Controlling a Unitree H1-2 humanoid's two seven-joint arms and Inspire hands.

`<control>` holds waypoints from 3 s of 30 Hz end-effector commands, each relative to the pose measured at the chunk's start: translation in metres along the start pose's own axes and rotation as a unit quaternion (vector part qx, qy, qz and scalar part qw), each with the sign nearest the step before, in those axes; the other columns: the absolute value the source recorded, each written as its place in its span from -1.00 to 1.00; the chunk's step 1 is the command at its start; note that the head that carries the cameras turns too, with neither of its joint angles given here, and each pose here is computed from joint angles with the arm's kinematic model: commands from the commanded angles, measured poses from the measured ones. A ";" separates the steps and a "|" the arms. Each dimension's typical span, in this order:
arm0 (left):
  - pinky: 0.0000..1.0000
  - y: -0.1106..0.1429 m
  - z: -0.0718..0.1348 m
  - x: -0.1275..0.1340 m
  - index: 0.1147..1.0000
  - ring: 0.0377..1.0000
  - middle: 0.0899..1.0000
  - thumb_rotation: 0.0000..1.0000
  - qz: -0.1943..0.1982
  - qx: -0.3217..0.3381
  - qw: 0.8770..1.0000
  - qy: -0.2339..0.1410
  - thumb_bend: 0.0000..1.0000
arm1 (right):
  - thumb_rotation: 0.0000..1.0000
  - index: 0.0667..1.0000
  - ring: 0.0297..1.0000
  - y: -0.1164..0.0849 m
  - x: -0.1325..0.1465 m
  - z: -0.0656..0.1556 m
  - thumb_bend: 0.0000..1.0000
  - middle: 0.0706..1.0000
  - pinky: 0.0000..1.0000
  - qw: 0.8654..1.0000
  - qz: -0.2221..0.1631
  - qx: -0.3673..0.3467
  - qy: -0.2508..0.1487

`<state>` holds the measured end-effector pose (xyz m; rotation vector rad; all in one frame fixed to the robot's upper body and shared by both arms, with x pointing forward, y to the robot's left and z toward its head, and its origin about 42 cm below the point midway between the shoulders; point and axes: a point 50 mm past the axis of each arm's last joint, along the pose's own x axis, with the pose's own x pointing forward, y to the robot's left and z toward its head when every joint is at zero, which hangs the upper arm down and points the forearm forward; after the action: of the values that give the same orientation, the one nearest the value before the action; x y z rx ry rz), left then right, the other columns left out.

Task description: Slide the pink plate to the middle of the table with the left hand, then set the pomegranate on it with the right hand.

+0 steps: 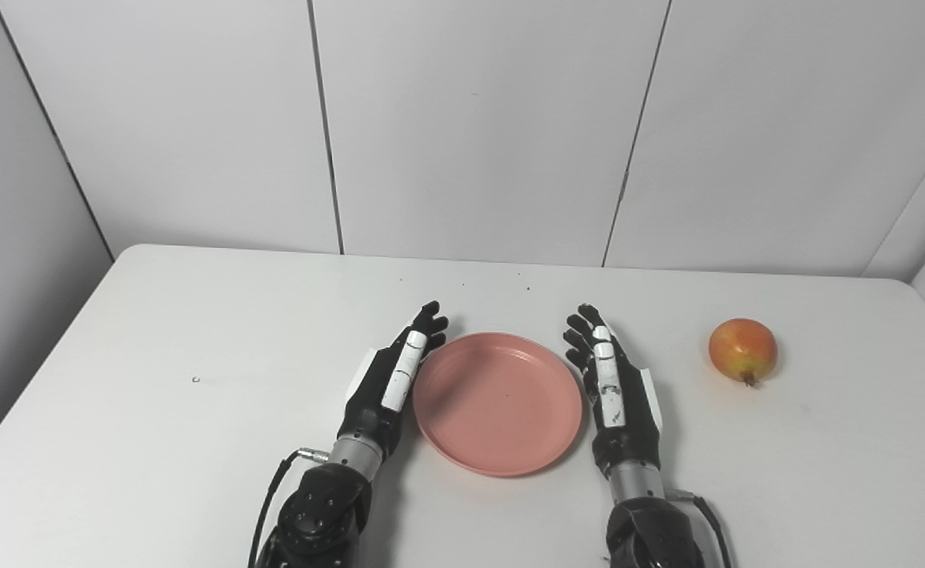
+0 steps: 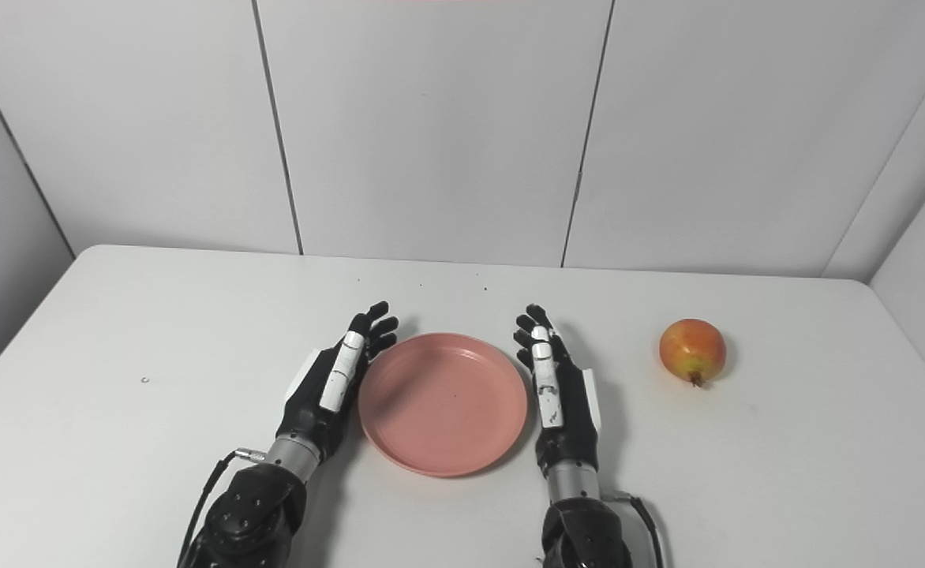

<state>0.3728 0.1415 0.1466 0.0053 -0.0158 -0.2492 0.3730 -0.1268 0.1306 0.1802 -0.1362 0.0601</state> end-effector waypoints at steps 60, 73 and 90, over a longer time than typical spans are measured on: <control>0.76 0.005 0.009 0.006 0.81 0.83 0.83 1.00 0.015 0.010 0.998 -0.052 0.35 | -0.08 0.69 0.70 -0.091 0.030 0.109 0.53 0.68 0.61 0.911 -0.150 -0.359 -0.141; 0.79 0.017 0.007 0.002 0.81 0.83 0.83 1.00 0.016 0.003 0.998 -0.065 0.31 | -0.05 0.73 0.68 -0.098 0.052 0.112 0.58 0.74 0.49 0.887 -0.160 -0.418 -0.112; 0.80 0.022 0.007 0.001 0.84 0.85 0.84 1.00 0.008 -0.004 0.997 -0.071 0.33 | -0.12 0.78 0.74 -0.124 0.060 0.109 0.62 0.78 0.54 0.861 -0.190 -0.468 -0.065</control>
<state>0.3744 0.1629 0.1389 -0.0090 -0.0827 -0.2184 0.4172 -0.2591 0.1987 -0.7453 -0.1849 -0.3674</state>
